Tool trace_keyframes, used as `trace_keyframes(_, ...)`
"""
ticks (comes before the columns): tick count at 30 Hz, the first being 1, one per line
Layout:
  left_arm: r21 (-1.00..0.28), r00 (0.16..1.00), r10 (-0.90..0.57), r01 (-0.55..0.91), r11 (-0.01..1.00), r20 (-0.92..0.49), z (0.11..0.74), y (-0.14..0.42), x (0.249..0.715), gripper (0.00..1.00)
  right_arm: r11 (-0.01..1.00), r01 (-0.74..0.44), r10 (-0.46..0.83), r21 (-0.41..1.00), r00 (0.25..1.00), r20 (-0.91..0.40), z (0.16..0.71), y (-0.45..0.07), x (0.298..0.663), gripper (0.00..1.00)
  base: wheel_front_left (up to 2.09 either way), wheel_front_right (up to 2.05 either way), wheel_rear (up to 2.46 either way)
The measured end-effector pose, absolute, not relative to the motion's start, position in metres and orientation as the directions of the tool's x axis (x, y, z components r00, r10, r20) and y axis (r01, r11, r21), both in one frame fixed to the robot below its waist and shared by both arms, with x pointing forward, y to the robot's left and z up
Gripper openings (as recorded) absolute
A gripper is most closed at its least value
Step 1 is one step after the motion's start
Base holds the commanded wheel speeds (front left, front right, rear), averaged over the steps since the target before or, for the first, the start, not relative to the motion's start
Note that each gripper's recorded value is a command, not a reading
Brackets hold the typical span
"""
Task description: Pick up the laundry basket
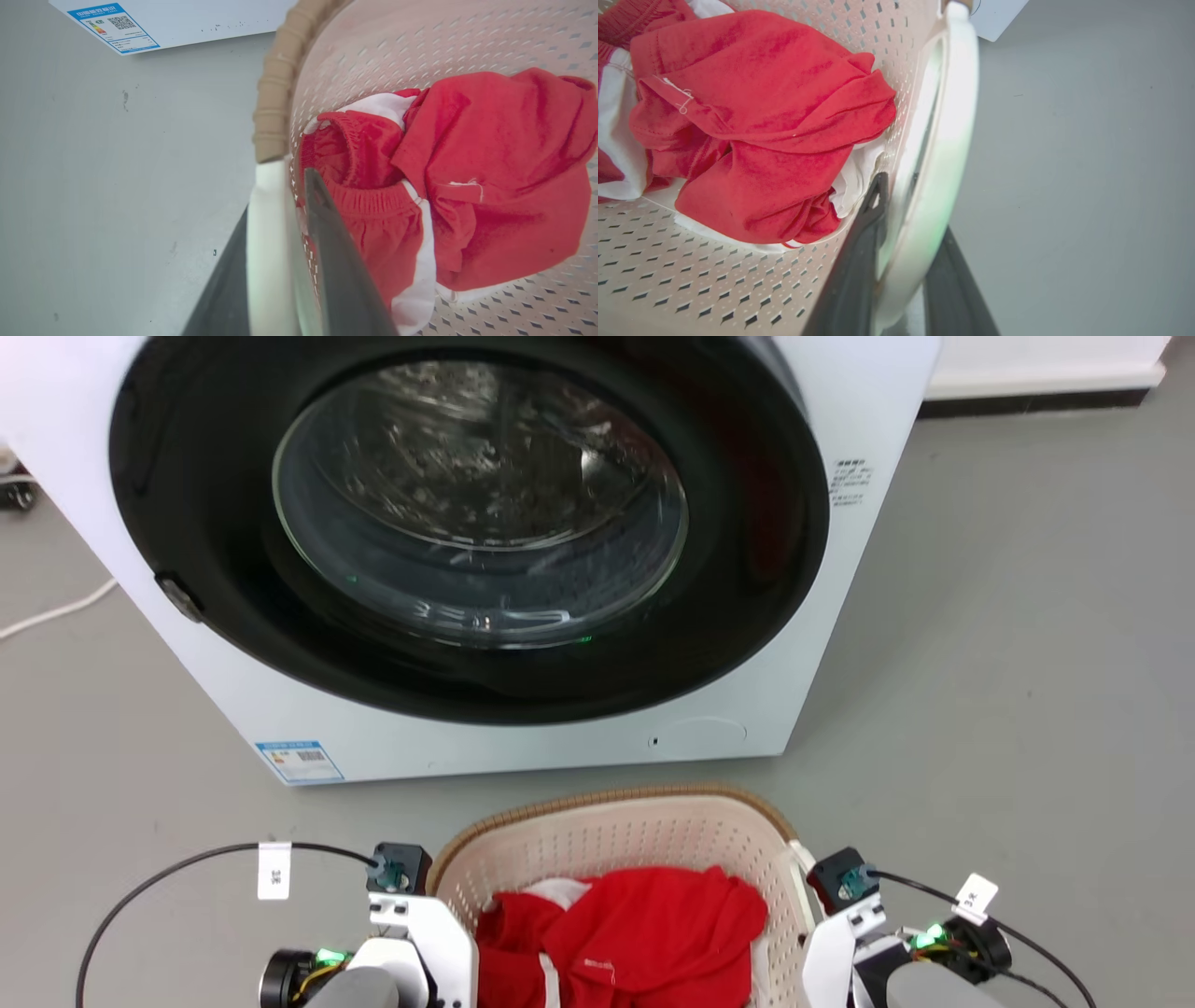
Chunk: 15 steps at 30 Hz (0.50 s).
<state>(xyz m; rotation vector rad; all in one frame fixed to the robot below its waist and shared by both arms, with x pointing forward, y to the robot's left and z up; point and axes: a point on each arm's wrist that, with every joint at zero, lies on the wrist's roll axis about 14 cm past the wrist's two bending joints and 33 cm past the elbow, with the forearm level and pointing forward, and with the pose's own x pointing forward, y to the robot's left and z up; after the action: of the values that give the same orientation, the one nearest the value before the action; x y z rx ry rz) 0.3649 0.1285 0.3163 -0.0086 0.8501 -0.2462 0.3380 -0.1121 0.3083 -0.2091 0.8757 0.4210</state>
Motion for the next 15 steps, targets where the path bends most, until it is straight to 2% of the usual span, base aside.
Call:
trace_keyframes(6, -0.110, 0.624, -0.225, 0.217, 0.970, -0.749, 0.322, 0.128, 0.346, 0.00, 0.902, -0.431, 0.259, -0.010, 0.559, -0.788, 0.313, -0.114, 0.320, 0.00, 0.00, 0.00, 0.00)
trace_keyframes(15, -0.121, 0.609, -0.226, 0.209, 0.970, -0.760, 0.325, 0.130, 0.337, 0.00, 0.902, -0.432, 0.254, -0.010, 0.548, -0.797, 0.316, -0.113, 0.313, 0.00, 0.00, 0.00, 0.00)
